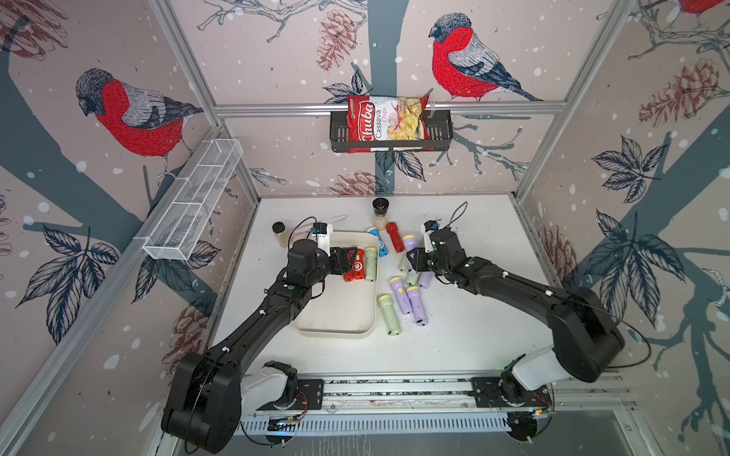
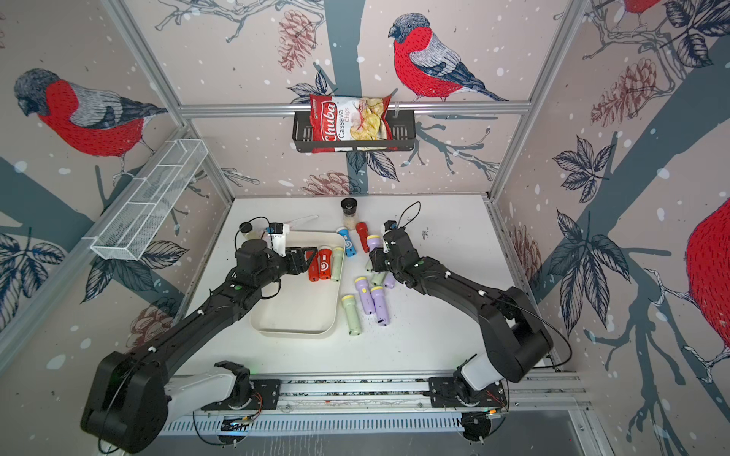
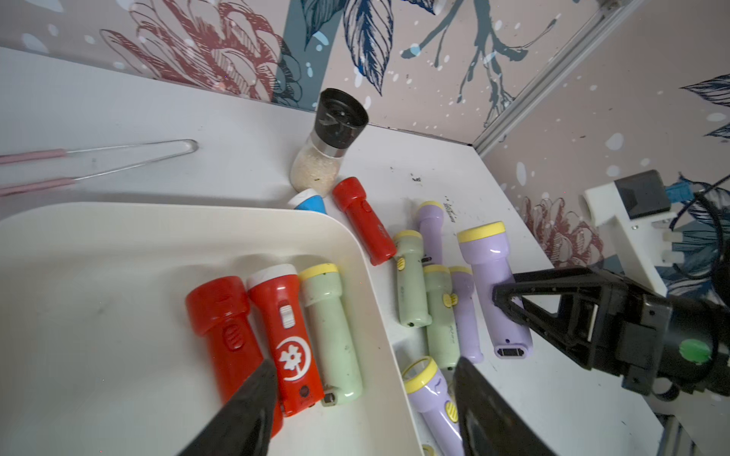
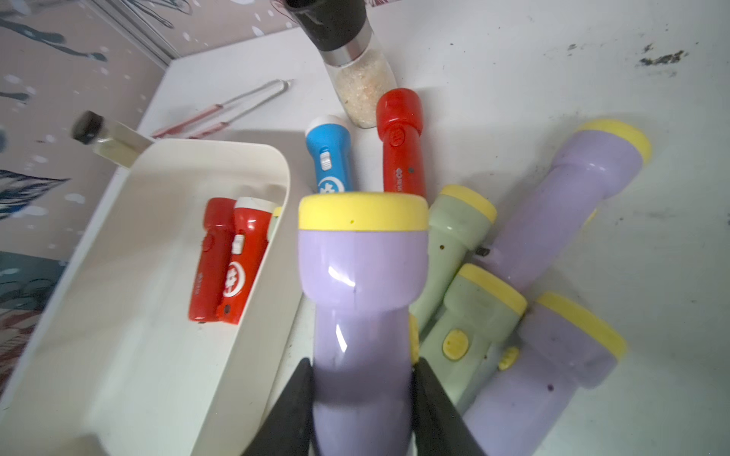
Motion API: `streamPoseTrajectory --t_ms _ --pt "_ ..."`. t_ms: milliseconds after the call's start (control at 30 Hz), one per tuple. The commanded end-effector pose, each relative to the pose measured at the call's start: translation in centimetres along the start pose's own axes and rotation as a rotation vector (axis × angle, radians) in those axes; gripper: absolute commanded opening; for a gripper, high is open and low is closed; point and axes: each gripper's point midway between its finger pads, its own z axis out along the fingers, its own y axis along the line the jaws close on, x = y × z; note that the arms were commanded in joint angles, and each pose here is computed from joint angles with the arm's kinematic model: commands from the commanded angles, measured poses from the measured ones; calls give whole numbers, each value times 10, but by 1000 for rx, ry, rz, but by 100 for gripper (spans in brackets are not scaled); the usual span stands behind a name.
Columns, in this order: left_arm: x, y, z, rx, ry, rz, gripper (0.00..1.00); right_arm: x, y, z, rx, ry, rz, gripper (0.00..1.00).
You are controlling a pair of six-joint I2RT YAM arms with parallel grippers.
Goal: Put the flashlights into the storage boxes
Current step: Pick up the flashlight from the center of the board.
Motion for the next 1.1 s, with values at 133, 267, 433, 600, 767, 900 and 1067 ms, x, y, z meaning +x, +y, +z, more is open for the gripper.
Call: streamPoseTrajectory --t_ms 133,267,433,600,767,900,1067 --pt "-14 -54 7 201 -79 -17 68 -17 24 -37 -166 -172 10 32" --pt "-11 -82 18 277 -57 -36 68 -13 30 -45 -190 -184 -31 32" --pt "-1 -111 36 349 -9 -55 69 -12 44 -56 -224 -216 -103 32" --pt "4 -128 48 416 12 -112 70 -7 59 -59 -236 -226 -188 32" --pt "8 -140 53 474 31 -140 70 -7 67 -59 -219 -241 -242 32" --pt "15 -145 57 498 48 -164 70 -7 73 -59 -222 -245 -270 32" --pt "16 -147 59 508 46 -178 65 -6 78 -59 -229 -245 -277 32"
